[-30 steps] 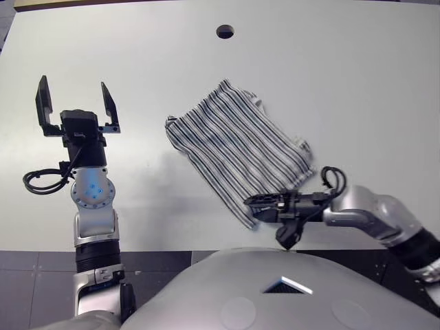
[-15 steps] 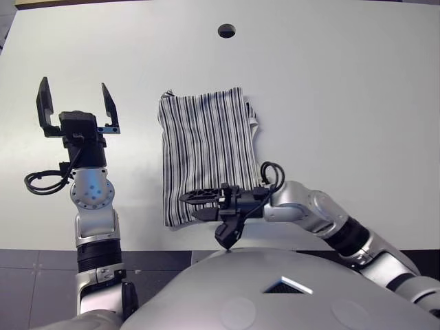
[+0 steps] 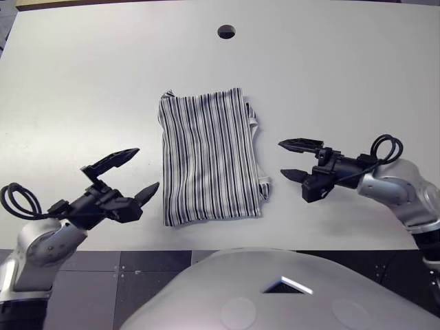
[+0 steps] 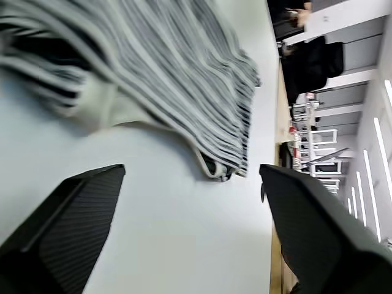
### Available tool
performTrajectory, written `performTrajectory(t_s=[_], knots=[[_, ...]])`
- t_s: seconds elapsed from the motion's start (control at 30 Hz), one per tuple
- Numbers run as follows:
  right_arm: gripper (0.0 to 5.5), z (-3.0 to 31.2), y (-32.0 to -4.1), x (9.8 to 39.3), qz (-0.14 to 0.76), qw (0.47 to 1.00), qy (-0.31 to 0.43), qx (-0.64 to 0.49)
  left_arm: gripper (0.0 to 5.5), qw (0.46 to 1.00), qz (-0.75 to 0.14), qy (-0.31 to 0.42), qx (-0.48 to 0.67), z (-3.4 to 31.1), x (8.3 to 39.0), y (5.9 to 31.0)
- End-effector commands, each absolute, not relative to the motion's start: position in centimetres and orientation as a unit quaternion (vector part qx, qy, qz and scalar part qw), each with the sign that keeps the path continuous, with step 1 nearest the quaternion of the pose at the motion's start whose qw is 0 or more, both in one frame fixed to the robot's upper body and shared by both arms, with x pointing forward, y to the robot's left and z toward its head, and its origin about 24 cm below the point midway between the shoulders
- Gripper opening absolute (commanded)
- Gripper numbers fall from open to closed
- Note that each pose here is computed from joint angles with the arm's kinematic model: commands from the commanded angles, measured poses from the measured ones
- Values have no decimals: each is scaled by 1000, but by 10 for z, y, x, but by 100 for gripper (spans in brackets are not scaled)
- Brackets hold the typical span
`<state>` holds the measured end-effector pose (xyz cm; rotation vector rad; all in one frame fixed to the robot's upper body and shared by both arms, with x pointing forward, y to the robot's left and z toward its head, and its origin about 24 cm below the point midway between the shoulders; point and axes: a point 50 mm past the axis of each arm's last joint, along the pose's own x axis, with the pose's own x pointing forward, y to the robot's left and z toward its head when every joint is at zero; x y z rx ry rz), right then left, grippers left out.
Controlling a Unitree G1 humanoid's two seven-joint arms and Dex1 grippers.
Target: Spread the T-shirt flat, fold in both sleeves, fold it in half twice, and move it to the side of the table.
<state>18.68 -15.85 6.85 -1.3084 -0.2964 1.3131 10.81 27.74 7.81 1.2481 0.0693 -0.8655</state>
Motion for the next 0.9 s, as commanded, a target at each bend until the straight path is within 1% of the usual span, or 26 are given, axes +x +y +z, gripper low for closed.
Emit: performTrajectory(t_s=[0.03, 0.1, 0.17, 0.23, 0.37, 0.5, 0.63, 0.73, 0.87, 0.9], knots=[[434, 67, -162, 181, 604, 538, -117, -577, 537, 666, -439, 83, 598, 87, 93, 288], [434, 61, -160, 180, 617, 520, -114, -579, 537, 648, -461, 106, 597, 86, 90, 291], [434, 55, -155, 178, 634, 510, -114, -571, 537, 628, -502, 134, 580, 78, 83, 289], [434, 48, -150, 175, 652, 494, -115, -564, 537, 614, -535, 144, 562, 71, 79, 286], [434, 39, -139, 173, 672, 473, -126, -556, 537, 600, -588, 127, 527, 57, 76, 268], [434, 36, -127, 167, 688, 463, -144, -541, 537, 602, -608, 83, 511, 51, 87, 249], [434, 32, -124, 164, 694, 459, -145, -535, 537, 604, -610, 71, 508, 43, 99, 247], [434, 28, -120, 164, 698, 460, -147, -529, 537, 603, -609, 76, 510, 38, 103, 250], [434, 23, -117, 171, 691, 471, -146, -528, 472, 608, -605, 77, 508, 36, 106, 253], [434, 22, -116, 173, 689, 476, -146, -527, 445, 611, -603, 77, 507, 35, 106, 253]])
